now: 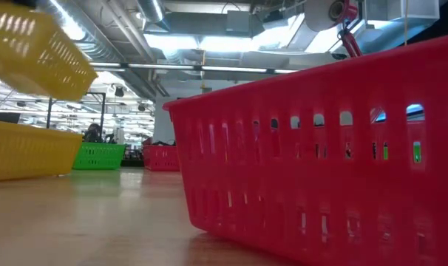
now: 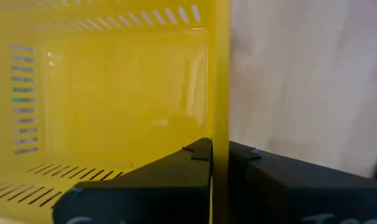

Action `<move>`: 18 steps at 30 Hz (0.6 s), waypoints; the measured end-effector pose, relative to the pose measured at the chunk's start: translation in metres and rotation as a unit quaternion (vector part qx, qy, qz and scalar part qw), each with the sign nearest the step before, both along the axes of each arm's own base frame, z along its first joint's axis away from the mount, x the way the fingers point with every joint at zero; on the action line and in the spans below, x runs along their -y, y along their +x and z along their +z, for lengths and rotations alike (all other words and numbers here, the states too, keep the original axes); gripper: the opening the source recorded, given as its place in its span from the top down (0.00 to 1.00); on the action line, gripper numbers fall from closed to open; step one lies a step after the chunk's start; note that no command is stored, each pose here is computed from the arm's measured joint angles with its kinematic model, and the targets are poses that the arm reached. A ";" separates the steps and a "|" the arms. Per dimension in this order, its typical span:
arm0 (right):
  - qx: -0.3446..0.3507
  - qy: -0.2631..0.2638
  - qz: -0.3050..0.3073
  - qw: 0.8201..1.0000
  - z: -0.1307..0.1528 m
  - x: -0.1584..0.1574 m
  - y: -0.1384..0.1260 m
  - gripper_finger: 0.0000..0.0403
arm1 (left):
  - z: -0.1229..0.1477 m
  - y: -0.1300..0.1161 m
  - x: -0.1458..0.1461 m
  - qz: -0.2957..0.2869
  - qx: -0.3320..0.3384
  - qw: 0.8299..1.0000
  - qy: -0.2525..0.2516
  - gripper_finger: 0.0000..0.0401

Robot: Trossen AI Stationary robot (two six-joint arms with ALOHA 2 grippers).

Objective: Stack baskets by color
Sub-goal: Stack the top yellow bin on the yellow bin

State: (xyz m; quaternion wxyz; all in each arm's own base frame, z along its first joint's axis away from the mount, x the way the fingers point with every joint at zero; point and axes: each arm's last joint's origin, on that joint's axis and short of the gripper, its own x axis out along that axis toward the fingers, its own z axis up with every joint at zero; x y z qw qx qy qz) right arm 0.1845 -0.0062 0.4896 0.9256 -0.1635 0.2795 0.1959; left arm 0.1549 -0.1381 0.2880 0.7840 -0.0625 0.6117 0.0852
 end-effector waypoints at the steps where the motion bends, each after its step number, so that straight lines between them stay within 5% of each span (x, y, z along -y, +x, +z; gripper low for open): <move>1: 0.006 0.000 0.000 1.000 0.001 0.000 0.001 0.72 | -0.006 -0.003 0.001 -0.008 -0.008 1.000 0.007 1.00; 8: 0.033 -0.003 0.000 0.999 0.005 0.000 0.004 0.72 | -0.036 -0.023 0.008 -0.078 -0.048 0.995 0.048 1.00; 18: 0.023 0.026 -0.021 0.999 0.005 0.000 0.004 0.72 | -0.074 -0.030 0.008 -0.092 -0.040 0.993 0.057 1.00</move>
